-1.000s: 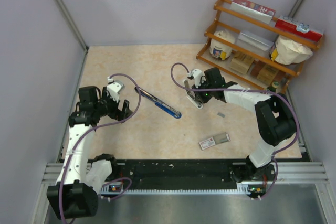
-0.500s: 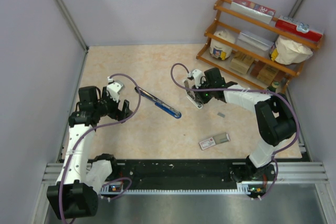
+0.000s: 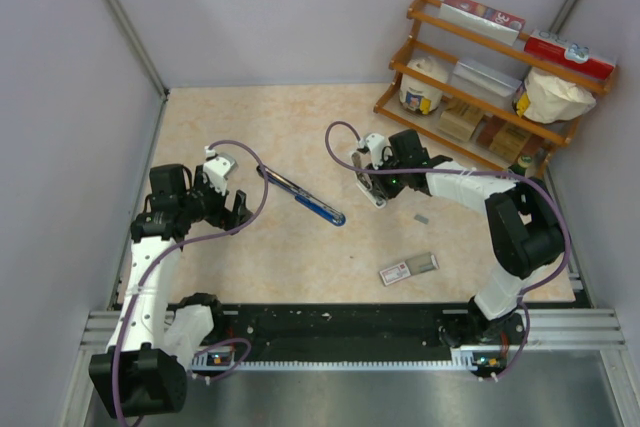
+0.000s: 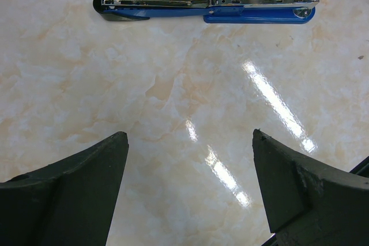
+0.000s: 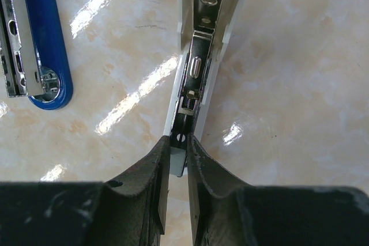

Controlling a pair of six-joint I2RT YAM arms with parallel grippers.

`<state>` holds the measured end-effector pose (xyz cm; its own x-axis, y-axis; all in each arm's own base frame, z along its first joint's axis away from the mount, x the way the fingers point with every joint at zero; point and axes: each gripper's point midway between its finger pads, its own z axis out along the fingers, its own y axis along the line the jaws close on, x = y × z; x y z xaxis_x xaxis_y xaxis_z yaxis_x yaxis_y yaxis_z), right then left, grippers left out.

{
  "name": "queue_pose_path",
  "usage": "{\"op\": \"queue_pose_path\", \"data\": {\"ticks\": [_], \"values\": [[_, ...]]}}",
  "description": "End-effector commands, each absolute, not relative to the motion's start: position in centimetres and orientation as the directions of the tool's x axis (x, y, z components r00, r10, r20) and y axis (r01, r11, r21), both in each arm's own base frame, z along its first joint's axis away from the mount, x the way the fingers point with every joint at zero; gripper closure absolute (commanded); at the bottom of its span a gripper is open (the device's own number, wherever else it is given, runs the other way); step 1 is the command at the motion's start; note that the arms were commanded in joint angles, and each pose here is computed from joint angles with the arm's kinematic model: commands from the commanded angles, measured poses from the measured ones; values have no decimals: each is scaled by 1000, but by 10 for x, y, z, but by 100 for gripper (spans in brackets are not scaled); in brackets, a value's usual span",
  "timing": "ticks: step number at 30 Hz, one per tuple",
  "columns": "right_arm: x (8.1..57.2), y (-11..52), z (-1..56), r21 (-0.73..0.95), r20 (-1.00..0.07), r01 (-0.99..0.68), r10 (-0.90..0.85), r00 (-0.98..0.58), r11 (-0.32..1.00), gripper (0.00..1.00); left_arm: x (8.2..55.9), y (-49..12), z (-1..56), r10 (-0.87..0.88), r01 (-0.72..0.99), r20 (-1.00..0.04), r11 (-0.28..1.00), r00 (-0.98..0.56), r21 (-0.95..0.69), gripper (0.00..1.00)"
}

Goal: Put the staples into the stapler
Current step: Install the staple into the stapler.

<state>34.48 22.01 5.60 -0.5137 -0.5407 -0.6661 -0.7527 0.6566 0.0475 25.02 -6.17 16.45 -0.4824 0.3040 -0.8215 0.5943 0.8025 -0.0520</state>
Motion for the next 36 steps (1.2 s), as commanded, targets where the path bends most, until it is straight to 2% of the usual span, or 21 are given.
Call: {"op": "queue_pose_path", "data": {"ticks": [1, 36], "values": [[353, 223, 65, 50, -685, -759, -531, -499, 649, 82, 256, -62, 169, 297, 598, -837, 800, -460, -45, 8], [353, 223, 63, 56, -670, -755, -536, -513, 653, 75, 256, -62, 169, 296, 596, -837, 801, -460, -44, 8]]}}
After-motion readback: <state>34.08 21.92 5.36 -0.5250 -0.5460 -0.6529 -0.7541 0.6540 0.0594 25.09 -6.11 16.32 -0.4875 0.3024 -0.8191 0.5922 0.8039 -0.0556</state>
